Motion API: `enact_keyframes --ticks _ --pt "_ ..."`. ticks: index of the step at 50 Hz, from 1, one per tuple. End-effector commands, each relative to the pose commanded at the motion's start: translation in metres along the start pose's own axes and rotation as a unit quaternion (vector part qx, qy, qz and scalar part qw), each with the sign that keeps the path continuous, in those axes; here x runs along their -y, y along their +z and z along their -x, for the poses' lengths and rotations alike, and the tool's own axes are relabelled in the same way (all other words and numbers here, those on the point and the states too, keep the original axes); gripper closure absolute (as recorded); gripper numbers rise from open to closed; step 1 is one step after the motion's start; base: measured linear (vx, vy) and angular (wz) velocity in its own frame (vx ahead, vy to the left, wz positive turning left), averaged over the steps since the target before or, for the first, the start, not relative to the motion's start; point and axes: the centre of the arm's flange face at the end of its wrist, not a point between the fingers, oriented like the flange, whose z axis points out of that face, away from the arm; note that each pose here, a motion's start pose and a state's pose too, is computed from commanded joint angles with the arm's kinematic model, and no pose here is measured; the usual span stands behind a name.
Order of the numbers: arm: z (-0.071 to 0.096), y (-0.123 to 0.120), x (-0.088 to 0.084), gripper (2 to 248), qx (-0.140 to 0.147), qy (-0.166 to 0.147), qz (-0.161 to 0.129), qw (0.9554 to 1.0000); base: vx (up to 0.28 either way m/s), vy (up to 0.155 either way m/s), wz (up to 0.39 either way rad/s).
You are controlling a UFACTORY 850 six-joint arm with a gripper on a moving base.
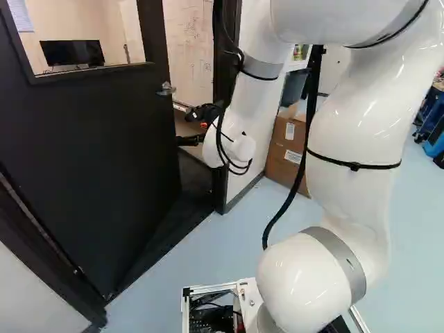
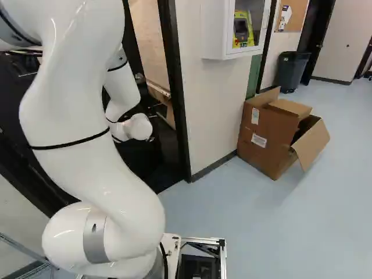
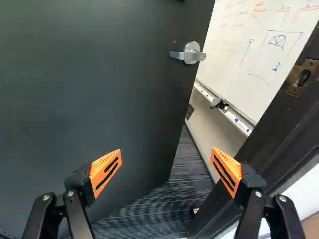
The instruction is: Open the door and move inside
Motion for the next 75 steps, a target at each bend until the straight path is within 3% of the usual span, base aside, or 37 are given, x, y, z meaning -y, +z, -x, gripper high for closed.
enact_keyframes --ticks 36,49,75 --pt "0.015 -0.065 -0.026 3 0.012 0.028 0.073 0.9968 0.0 0.0 0.0" --pt "0.018 -0.074 -0.038 3 0.013 0.037 0.099 0.9943 0.0 0.0 0.0" --pt "0.018 -0.074 -0.038 3 0.014 0.038 0.101 0.994 0.0 0.0 0.0"
